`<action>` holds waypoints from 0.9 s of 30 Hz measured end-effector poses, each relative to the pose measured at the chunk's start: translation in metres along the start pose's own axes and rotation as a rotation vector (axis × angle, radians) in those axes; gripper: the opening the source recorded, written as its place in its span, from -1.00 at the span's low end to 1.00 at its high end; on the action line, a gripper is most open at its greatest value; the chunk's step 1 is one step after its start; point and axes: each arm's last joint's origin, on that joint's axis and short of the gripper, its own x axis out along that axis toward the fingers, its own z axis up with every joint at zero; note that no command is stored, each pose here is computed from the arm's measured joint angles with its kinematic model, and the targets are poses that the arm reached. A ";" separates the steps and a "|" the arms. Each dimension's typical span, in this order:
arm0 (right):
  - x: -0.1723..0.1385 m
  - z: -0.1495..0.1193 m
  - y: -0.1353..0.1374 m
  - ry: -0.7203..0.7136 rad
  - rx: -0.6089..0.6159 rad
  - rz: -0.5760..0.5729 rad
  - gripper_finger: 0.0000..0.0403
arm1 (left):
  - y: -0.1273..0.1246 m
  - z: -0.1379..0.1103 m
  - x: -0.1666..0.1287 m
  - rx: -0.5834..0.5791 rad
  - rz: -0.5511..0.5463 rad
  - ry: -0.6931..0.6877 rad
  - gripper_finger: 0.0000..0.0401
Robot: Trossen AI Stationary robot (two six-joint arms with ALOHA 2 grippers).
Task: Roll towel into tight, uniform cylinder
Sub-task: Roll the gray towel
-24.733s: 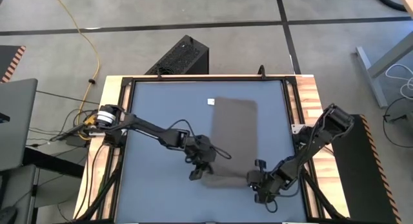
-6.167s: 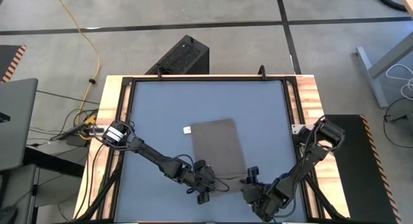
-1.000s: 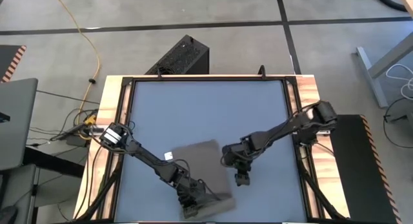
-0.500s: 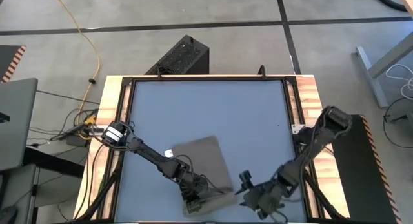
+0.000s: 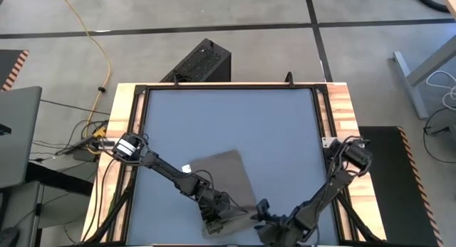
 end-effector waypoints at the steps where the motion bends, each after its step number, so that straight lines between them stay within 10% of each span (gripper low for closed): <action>1: 0.003 -0.001 0.000 0.010 -0.003 -0.003 0.10 | 0.000 0.000 0.000 0.001 0.000 0.000 -0.98; 12: 0.028 -0.006 -0.023 0.115 0.109 0.061 0.04 | -0.001 0.000 0.000 0.057 -0.026 0.030 -0.73; 22: 0.037 -0.019 -0.031 0.171 0.132 0.143 -0.66 | -0.002 0.000 -0.002 0.082 -0.024 0.026 -0.59; 27: 0.039 -0.026 -0.030 0.192 0.153 0.165 -0.70 | -0.010 -0.004 -0.020 0.136 0.065 -0.033 -0.59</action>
